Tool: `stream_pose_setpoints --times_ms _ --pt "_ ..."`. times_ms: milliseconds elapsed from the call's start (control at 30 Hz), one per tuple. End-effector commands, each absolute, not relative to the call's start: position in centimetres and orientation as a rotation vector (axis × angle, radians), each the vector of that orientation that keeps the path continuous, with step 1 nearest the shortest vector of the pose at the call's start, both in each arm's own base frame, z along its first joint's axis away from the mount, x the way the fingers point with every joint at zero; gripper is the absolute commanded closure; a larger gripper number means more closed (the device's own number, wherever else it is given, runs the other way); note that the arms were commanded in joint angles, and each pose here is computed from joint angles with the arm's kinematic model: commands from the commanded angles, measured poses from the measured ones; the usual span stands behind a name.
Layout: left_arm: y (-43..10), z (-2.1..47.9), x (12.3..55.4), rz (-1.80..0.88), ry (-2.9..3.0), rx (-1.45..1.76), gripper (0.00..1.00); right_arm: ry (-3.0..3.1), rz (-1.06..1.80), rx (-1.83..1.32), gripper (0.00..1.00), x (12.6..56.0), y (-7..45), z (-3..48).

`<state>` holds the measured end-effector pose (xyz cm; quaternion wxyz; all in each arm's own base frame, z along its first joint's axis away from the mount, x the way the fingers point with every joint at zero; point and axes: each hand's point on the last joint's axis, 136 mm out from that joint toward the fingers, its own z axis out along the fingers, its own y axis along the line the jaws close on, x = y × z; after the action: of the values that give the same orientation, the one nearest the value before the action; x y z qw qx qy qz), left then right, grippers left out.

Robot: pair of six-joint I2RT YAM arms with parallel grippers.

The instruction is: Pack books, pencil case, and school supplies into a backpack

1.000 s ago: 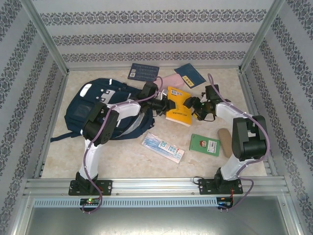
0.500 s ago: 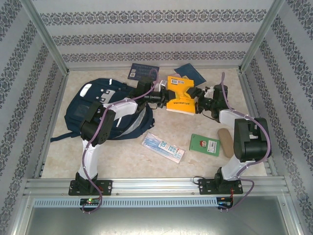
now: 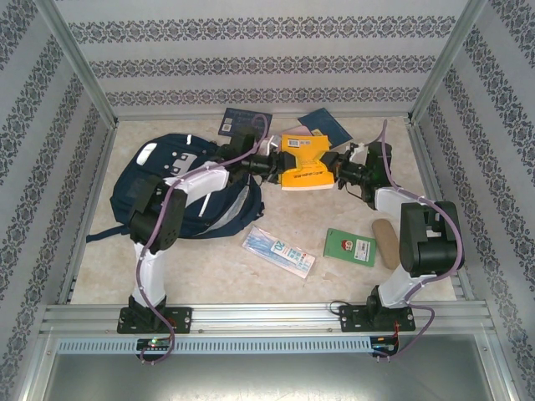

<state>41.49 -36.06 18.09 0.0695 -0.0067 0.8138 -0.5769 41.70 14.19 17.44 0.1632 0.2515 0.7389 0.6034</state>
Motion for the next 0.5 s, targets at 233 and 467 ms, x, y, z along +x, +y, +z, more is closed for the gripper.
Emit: stream_pose_setpoints --times_ms 233,467 --pt "-21.4 16.1 39.5 -0.682 2.743 0.150 0.47 2.088 1.690 0.591 1.00 41.3 15.2 18.6" --pt "-15.3 12.2 38.4 -0.169 2.850 0.194 0.47 2.112 1.696 0.578 1.00 41.5 16.6 18.1"
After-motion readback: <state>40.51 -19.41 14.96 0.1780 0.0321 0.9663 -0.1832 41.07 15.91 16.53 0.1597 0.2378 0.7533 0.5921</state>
